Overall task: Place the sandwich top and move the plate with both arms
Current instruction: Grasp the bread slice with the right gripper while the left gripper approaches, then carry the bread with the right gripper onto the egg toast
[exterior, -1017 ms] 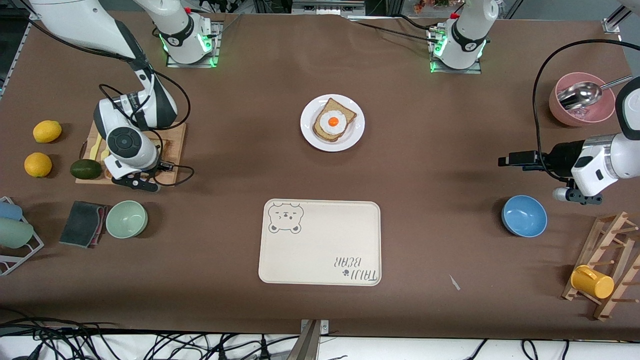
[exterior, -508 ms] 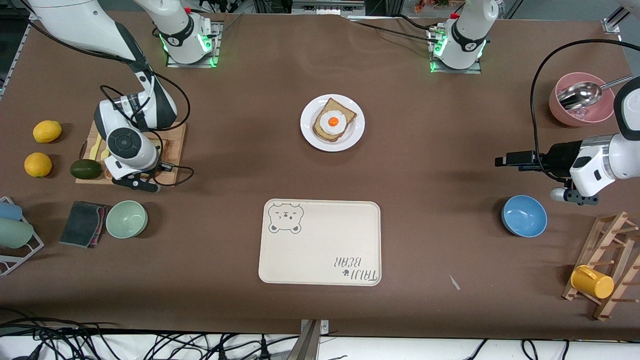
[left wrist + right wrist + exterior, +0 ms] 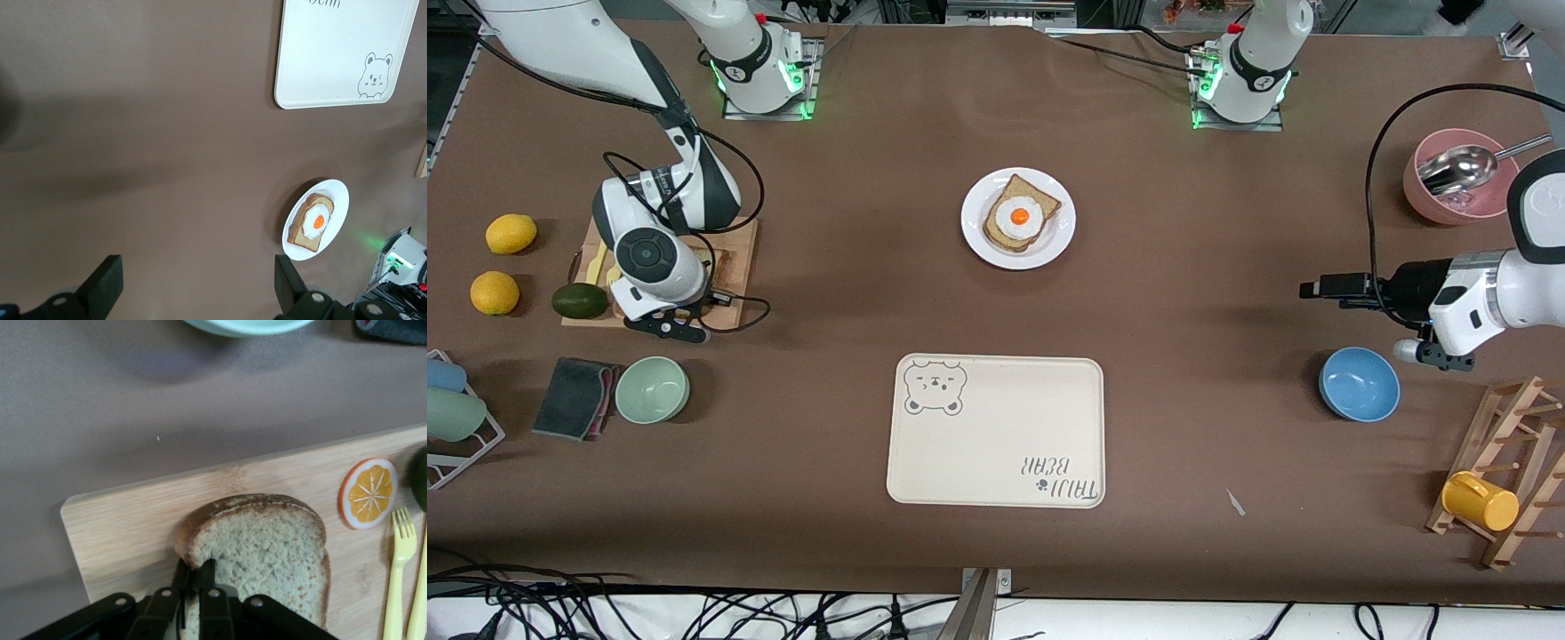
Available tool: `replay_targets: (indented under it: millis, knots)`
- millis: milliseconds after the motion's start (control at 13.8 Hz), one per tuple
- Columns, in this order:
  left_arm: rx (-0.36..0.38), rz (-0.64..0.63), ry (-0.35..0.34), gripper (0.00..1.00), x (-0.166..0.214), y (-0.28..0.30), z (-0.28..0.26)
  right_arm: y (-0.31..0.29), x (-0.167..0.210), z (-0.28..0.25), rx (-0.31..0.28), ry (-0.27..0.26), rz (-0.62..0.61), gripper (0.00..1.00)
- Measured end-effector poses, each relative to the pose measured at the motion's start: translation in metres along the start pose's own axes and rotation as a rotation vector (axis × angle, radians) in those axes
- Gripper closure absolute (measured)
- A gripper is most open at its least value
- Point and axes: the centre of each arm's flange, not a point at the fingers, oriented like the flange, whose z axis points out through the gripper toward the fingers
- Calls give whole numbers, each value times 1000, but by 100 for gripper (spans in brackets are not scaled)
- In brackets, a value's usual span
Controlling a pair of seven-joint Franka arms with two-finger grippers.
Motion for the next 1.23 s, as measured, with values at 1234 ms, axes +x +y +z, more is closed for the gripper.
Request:
replay_targets:
  millis: [1234]
  knots:
    - [-414,254,31,6,10,-55,137,-181,-37,-199,211,-173,22,93]
